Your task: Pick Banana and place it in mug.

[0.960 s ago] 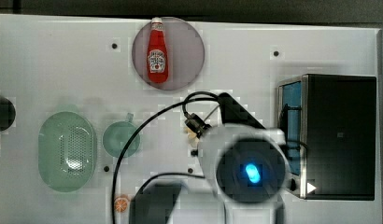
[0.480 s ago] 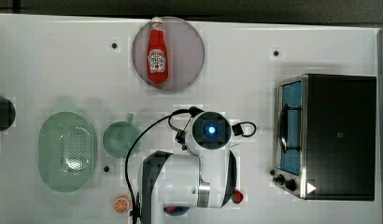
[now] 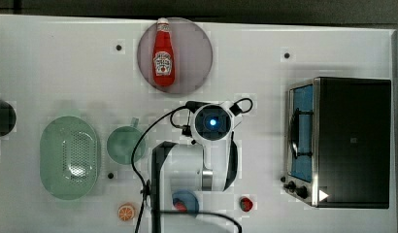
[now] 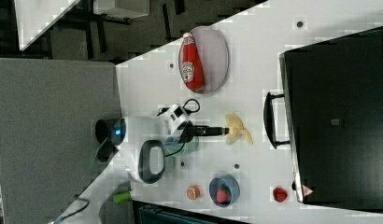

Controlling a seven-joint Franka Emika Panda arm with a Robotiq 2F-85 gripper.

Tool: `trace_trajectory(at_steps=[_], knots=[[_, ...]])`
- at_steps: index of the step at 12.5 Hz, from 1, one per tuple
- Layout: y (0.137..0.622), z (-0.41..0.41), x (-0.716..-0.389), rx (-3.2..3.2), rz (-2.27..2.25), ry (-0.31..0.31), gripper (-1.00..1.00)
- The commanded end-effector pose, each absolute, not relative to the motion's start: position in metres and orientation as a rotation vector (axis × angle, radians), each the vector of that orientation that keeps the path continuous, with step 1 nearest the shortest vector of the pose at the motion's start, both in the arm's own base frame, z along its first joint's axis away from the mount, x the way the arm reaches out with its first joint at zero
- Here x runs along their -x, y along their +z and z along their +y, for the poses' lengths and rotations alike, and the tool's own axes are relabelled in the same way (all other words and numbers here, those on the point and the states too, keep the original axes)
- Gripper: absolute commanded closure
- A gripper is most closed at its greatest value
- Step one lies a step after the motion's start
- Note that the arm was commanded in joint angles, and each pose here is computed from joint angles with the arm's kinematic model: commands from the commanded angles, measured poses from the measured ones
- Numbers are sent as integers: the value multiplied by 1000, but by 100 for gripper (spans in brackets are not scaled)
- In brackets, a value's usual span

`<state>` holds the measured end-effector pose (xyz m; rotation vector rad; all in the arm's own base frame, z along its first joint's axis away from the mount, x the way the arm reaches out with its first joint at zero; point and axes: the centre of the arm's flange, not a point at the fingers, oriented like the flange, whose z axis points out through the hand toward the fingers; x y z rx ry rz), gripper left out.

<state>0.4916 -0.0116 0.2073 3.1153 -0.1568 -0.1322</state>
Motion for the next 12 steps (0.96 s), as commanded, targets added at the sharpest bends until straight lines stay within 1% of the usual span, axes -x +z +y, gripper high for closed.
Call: trace_trajectory(at_steps=[1, 2, 3, 4, 5, 6, 7, 9, 10, 11, 12], knots=[[164, -23, -479, -3112, -49, -191, -100], [157, -23, -481, -3112, -47, -156, -100], [149, -23, -480, -3111, -46, -142, -100], [146, -21, -478, -3112, -41, -154, -93], [145, -21, -478, -3112, -40, -157, -67], [150, -21, -483, -3113, -40, -127, -40], [153, -22, -485, -3113, -43, -115, -15], [152, -21, -483, -3113, -42, -120, 43], [156, -22, -485, -3113, -45, -108, 46], [167, -24, -489, -3114, -57, -74, 46], [199, -27, -498, -3116, -74, 8, 46]])
